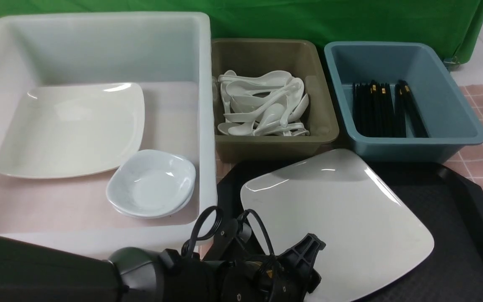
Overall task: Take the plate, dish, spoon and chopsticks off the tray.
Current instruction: Use the left arm to grab a plate from the dinner plate
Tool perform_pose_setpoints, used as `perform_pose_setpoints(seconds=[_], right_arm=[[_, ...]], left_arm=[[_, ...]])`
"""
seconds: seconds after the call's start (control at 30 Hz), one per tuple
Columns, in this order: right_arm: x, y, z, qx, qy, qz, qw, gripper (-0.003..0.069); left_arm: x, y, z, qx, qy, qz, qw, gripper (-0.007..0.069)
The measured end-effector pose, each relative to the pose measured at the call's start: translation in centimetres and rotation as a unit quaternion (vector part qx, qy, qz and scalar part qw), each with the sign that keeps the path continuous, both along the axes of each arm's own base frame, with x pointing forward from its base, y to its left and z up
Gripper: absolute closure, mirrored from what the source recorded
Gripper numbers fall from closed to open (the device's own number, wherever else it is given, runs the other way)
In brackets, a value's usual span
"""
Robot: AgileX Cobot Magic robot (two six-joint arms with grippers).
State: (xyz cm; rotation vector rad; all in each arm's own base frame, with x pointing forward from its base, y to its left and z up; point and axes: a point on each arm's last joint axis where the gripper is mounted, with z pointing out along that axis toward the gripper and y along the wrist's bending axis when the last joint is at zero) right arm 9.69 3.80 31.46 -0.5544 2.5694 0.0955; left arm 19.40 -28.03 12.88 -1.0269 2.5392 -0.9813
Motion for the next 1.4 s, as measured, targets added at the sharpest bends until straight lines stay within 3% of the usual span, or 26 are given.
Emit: perform_pose_setpoints(seconds=[0.13, 0.17, 0.83, 1.1, 1.4], right_arm=[[0.0, 0.0, 0.0, 0.0, 0.0, 0.0, 1.0, 0.0622], [0.0, 0.0, 0.0, 0.0, 0.0, 0.0, 1.0, 0.0622], [0.0, 0.0, 0.0, 0.002, -0.003, 0.0, 1.0, 0.0617], [0.1, 0.0, 0.1, 0.003, -0.005, 0.0, 1.0, 0.0616], [0.4, 0.2, 0.2, 0.01, -0.024, 0.001, 1.0, 0.0613]], left_arm=[[0.1, 0.0, -0.2, 0.002, -0.002, 0.003, 1.0, 0.0552], [0.1, 0.0, -0.2, 0.001, -0.003, 0.005, 1.0, 0.0559], [-1.1, 0.7, 5.6, 0.0, -0.11, -0.131, 0.985, 0.0615], [-1.5, 1.2, 8.0, -0.011, -0.148, -0.156, 0.977, 0.0615], [-2.4, 3.0, 13.3, -0.054, -0.214, -0.161, 0.962, 0.0615]])
